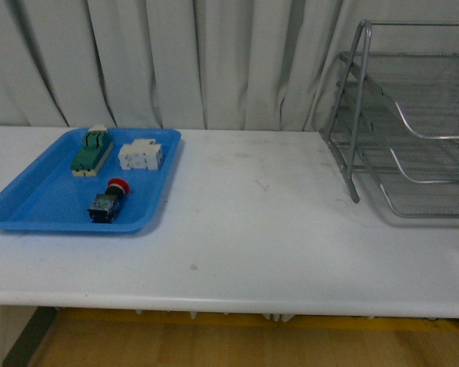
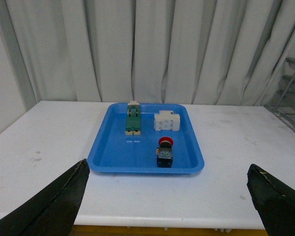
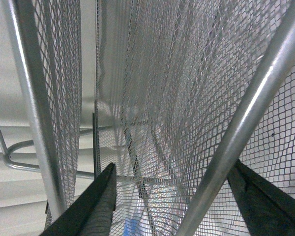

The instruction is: Place button on rack with both arms

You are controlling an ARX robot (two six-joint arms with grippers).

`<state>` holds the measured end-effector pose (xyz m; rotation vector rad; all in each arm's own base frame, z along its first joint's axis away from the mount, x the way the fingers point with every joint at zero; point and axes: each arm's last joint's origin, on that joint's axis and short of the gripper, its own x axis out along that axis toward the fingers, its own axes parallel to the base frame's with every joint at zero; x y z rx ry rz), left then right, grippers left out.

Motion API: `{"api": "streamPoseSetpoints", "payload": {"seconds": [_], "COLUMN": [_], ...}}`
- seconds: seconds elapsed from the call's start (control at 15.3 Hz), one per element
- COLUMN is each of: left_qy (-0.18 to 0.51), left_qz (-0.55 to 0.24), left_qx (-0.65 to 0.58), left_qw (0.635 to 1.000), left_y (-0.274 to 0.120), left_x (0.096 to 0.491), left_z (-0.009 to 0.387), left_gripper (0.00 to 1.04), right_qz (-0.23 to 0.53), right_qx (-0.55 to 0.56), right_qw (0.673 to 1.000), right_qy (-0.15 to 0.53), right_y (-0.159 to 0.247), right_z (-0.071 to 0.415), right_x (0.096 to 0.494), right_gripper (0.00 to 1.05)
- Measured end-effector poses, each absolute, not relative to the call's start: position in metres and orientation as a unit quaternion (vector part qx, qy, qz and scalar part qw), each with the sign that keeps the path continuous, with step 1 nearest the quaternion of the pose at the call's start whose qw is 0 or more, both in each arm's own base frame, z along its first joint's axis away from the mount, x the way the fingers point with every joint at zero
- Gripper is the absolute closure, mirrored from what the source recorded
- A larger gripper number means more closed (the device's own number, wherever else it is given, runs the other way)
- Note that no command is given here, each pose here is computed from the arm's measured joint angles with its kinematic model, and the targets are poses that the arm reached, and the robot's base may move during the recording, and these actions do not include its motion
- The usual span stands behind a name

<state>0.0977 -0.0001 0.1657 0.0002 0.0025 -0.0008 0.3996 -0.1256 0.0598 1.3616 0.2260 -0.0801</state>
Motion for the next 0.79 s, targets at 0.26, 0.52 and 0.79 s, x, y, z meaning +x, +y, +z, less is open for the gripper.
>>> {"api": "streamPoseSetpoints", "payload": {"seconds": [0.26,0.52,0.79], "left_qy": [0.001,0.001,0.001], "left_qz": [0.000,-0.001,0.000], "left_qx": [0.000,0.000,0.000], "left_qw": [1.000,1.000,1.000], "left_y": [0.000,0.000,0.000], "left_x": [0.098,0.098,0.098], "left_z": [0.166,0.166,0.166], "left_gripper": [0.07,0.07,0.07], "right_qz": [-0.017,-0.012,-0.005], "right_qx": [0.620,0.650,0.651], "right_qw": [0.779,0.756,0.756], "right_qy": [0.093,0.082,0.068], "right_y": [-0.124,-0.126,-0.137], "right_z": [0.062,0.051,0.043], "right_x": [0.402,0.395,0.383], "right_gripper": [0.79,1.00,1.00]}}
